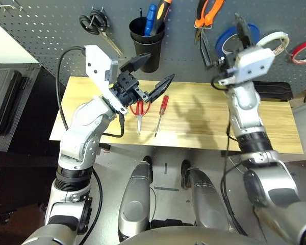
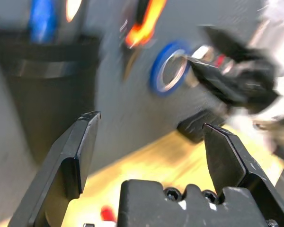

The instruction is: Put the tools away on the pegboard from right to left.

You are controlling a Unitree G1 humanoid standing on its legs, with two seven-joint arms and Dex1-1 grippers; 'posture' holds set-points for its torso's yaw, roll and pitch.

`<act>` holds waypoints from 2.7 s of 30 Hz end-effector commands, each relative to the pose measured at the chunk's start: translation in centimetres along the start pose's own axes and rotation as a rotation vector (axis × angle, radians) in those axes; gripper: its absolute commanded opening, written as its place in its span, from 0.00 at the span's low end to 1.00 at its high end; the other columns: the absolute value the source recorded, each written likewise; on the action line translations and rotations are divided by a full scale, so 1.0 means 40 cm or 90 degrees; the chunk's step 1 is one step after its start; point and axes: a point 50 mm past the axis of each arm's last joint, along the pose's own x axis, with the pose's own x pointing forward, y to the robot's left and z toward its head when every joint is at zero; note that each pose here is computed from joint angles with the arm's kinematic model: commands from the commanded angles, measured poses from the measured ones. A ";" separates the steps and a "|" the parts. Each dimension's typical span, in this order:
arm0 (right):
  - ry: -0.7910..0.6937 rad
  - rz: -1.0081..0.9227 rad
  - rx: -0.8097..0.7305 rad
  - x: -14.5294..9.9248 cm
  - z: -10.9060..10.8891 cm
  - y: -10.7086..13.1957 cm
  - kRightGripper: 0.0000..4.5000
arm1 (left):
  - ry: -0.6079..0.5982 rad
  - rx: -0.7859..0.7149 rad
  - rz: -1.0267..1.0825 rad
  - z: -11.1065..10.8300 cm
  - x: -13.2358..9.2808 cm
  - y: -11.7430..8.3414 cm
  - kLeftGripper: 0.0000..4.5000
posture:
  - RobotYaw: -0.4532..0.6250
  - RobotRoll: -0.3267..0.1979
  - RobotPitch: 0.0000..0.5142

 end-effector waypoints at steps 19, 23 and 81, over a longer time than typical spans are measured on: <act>0.446 0.286 0.101 -0.250 -0.140 0.066 0.99 | 0.311 -0.040 0.114 -0.292 0.066 -0.097 1.00 | 0.65 0.62 0.66; 0.486 0.293 0.099 -0.261 -0.149 0.069 0.99 | 0.346 -0.062 0.115 -0.328 0.099 -0.095 1.00 | 0.63 0.62 0.67; 0.398 0.333 0.153 -0.231 -0.135 0.057 1.00 | 0.219 -0.170 0.295 -0.314 0.046 -0.136 0.18 | 0.70 0.62 0.62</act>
